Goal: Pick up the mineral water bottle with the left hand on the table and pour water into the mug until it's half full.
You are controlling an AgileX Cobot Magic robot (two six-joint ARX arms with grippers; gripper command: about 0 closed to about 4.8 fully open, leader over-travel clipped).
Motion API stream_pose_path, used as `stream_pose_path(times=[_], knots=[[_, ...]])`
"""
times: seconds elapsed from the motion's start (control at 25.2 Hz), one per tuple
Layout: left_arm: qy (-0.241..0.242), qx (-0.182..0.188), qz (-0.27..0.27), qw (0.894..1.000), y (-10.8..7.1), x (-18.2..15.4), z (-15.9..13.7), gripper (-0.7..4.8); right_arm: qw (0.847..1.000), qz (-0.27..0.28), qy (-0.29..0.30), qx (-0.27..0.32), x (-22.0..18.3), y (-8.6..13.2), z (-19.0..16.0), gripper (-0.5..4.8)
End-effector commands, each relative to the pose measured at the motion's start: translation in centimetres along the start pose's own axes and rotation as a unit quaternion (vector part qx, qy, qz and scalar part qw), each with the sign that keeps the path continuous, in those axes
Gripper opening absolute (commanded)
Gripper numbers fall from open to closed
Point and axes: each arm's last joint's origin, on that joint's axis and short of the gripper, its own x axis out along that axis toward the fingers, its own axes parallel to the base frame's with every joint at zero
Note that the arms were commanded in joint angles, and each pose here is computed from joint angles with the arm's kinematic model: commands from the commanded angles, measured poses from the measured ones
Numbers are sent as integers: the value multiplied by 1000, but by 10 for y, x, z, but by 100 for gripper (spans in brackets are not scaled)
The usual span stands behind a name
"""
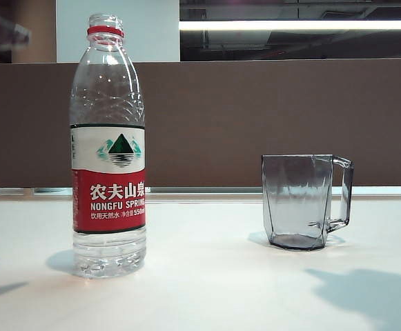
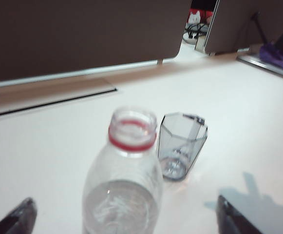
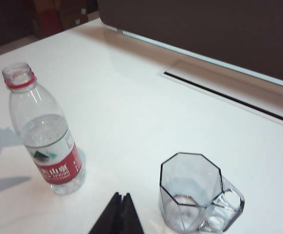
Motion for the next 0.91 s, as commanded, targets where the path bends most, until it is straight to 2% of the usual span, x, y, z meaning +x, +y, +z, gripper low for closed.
stream_pose_path(times=[0.04,0.2,0.4,0.91], knots=[[7,-1,-1,1000,1,1,-6,479,1000,1,0,-1,-1,0,1,-9],[12,-2,-1,1000,1,4,-11,479,1000,7,11,-3,-2,1,-1,-9],[34,-4,2,999,4,24,-17,479,996,83,23,-4,-2,5,-3,-9],[47,-5,3,999,8,59,-29,479,996,82,27,-4,-2,5,-4,-9]])
